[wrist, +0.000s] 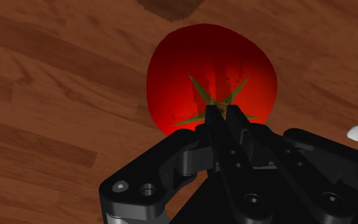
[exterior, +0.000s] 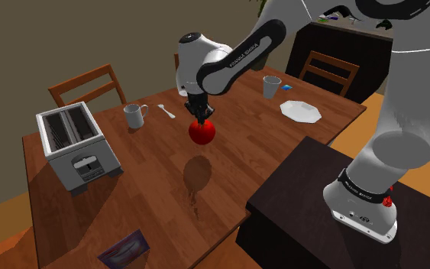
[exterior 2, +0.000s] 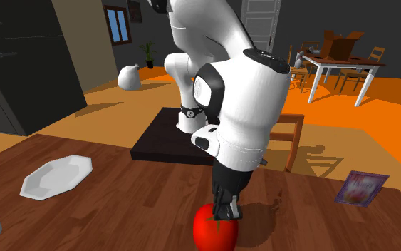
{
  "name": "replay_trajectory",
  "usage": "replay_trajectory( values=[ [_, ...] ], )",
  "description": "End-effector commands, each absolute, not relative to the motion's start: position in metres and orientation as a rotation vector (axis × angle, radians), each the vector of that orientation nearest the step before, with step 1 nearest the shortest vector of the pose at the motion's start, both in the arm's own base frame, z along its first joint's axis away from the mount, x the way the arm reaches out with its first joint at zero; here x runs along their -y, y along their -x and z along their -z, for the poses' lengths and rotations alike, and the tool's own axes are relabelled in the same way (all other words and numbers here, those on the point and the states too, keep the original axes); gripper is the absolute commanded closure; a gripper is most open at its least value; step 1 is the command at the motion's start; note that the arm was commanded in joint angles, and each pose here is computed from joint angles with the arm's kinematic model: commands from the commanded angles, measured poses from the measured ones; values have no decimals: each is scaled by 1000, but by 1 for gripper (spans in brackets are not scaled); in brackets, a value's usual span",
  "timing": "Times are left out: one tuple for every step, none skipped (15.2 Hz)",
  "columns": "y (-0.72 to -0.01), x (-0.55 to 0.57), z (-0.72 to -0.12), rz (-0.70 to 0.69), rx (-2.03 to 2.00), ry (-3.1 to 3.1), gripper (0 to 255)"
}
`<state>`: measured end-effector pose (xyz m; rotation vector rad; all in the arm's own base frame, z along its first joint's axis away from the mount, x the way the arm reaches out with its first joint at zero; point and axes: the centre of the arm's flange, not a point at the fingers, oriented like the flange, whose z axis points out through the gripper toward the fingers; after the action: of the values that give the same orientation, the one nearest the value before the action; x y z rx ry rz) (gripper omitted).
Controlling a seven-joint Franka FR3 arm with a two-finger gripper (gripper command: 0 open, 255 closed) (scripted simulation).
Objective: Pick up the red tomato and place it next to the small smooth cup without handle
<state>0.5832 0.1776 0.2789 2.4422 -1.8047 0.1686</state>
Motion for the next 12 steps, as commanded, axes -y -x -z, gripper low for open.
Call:
replay_trajectory(
  values=[
    [-583, -178, -289, -168, 1805, -2442, 255],
    [-583, -178, -294, -168, 1805, -2442, 255],
    [-583, -178, -299, -168, 1805, -2442, 255],
    [-583, -178, -305, -168, 1805, -2442, 255],
    [-583, -178, -310, -168, 1805, -2442, 255],
    [-583, -178, -315, -168, 1805, -2442, 255],
    [-583, -178, -320, -168, 1805, -2442, 255],
    [-583, -178, -326, -168, 1805, -2442, 255],
    [-583, -178, -331, -168, 1805, -2442, 255],
    [-583, -178, -336, -168, 1805, -2442, 255],
    [-583, -178, -342, -168, 1805, -2442, 255],
    [-583, -178, -347, -168, 1805, -2442, 255]
  ],
)
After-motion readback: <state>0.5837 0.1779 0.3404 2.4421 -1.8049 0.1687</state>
